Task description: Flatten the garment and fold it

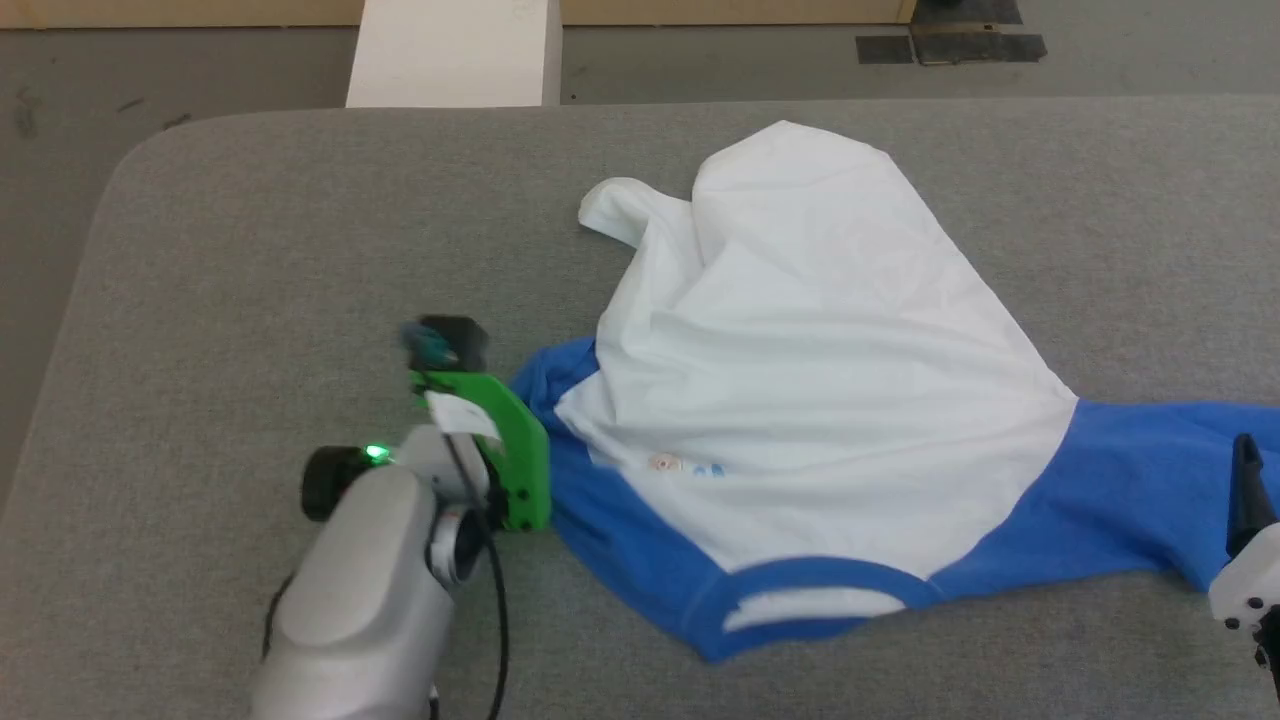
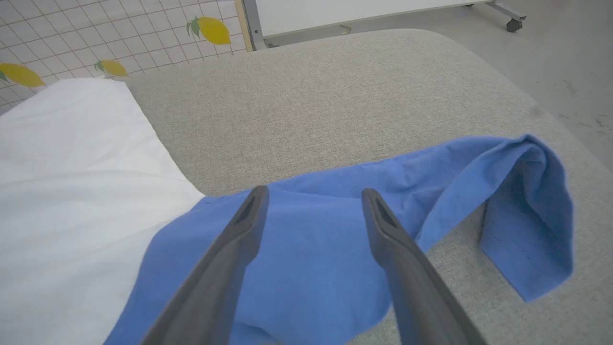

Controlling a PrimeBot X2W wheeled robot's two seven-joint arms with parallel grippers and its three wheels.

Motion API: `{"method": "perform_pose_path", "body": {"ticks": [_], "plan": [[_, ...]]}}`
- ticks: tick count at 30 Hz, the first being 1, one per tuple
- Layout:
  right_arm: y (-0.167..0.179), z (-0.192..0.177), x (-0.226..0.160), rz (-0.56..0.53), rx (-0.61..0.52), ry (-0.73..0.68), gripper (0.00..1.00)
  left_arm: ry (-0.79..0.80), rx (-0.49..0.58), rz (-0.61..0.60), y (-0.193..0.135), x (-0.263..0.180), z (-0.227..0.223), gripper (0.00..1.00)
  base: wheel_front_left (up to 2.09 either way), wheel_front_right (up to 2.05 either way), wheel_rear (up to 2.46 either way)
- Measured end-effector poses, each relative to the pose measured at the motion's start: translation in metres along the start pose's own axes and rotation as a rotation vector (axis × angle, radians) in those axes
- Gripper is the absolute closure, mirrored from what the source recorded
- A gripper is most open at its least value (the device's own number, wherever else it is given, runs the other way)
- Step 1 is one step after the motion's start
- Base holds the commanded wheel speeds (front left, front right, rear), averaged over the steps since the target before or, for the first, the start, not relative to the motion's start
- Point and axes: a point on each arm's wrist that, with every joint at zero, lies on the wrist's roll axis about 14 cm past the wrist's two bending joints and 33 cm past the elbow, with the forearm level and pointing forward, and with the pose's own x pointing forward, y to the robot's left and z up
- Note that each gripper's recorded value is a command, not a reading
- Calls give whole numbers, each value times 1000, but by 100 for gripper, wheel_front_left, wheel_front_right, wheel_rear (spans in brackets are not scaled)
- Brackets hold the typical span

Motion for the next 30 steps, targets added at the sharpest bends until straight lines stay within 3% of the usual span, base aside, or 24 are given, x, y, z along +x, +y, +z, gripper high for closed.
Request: {"method": "perform_pose_path", "body": {"ticks": [3, 6, 7, 11, 12, 13, 17, 23, 26, 30], "plan": [[11, 1, 3, 28, -3, 0, 0, -176, -147, 76, 30, -12, 41, 100, 0, 0, 0], [21, 3, 5, 55, -6, -7, 0, -316, -227, 161, 65, -30, 78, 100, 0, 0, 0], [30, 6, 8, 77, -10, -13, 0, -384, -295, 280, 109, -50, 89, 100, 0, 0, 0], [41, 6, 10, 105, -15, -12, 0, -364, -361, 394, 148, -60, 73, 100, 0, 0, 0], [42, 5, 10, 109, -17, -8, 0, -348, -371, 395, 149, -59, 67, 78, 0, 0, 0], [43, 4, 10, 112, -17, -4, 0, -338, -377, 387, 148, -56, 61, 0, 0, 0, 0], [48, 1, 12, 125, -19, 4, 0, -405, -375, 341, 139, -56, 66, 0, 0, 0, 0], [55, 5, 8, 147, -18, -10, 0, -732, -245, 325, 144, -98, 107, 0, 0, 0, 0], [62, 8, 6, 169, -18, -19, 0, -843, -188, 352, 148, -119, 96, 0, 0, 0, 0], [81, 11, 1, 226, -38, -27, 0, -873, -195, 387, 149, -131, 61, 0, 0, 0, 0]]}}
